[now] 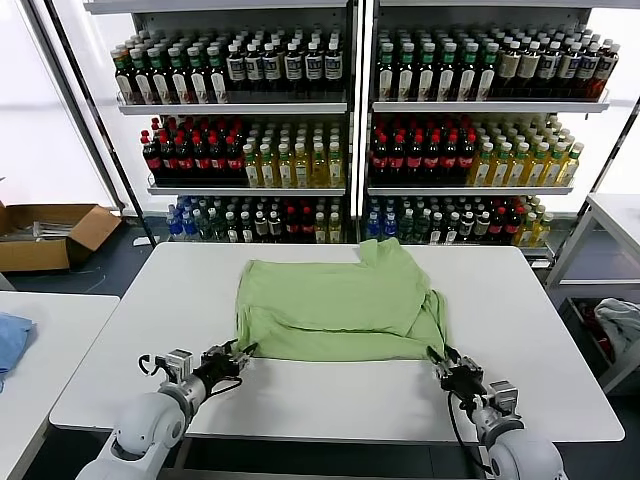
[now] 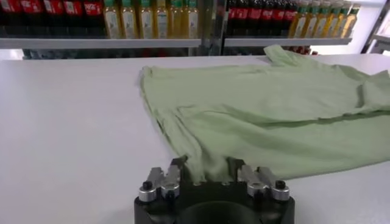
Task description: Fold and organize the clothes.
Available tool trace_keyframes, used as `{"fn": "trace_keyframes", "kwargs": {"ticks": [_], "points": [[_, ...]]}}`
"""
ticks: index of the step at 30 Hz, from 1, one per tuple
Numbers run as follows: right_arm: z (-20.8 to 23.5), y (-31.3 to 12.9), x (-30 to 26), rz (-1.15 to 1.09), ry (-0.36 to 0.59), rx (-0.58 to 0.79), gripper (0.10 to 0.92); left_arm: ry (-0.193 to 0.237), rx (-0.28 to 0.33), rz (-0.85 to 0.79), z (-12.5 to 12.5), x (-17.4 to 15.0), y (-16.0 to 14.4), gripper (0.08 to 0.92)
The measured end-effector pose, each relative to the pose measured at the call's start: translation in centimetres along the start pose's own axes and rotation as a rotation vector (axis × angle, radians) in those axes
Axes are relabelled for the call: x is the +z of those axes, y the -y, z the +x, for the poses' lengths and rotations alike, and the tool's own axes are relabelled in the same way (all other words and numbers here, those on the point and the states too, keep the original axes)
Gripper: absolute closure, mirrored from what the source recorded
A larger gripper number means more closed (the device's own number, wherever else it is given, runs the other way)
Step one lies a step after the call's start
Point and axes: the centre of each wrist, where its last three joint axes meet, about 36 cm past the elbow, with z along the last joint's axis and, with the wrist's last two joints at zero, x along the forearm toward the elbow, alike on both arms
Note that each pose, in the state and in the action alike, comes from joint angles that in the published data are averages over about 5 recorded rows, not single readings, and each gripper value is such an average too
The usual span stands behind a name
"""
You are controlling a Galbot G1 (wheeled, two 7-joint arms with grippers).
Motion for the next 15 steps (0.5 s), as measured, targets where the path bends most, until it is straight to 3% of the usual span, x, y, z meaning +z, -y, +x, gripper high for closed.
{"fn": "trace_keyframes", "kwargs": {"ticks": [3, 7, 15], "points": [[0.4, 0.0, -0.1, -0.003, -0.002, -0.005, 0.883, -0.002, 0.002, 0.002, 0.3, 0.1, -0.1, 0.77], [1.5, 0.1, -0.4, -0.003, -0.001, -0.01, 0.899, -0.003, -0.001, 0.001, 0.9, 0.2, -0.1, 0.874], [5.7, -0.9, -0.1, -0.001, -0.001, -0.023, 0.899, -0.006, -0.019, 0.007, 3.9, 1.6, 1.1, 0.906]]}}
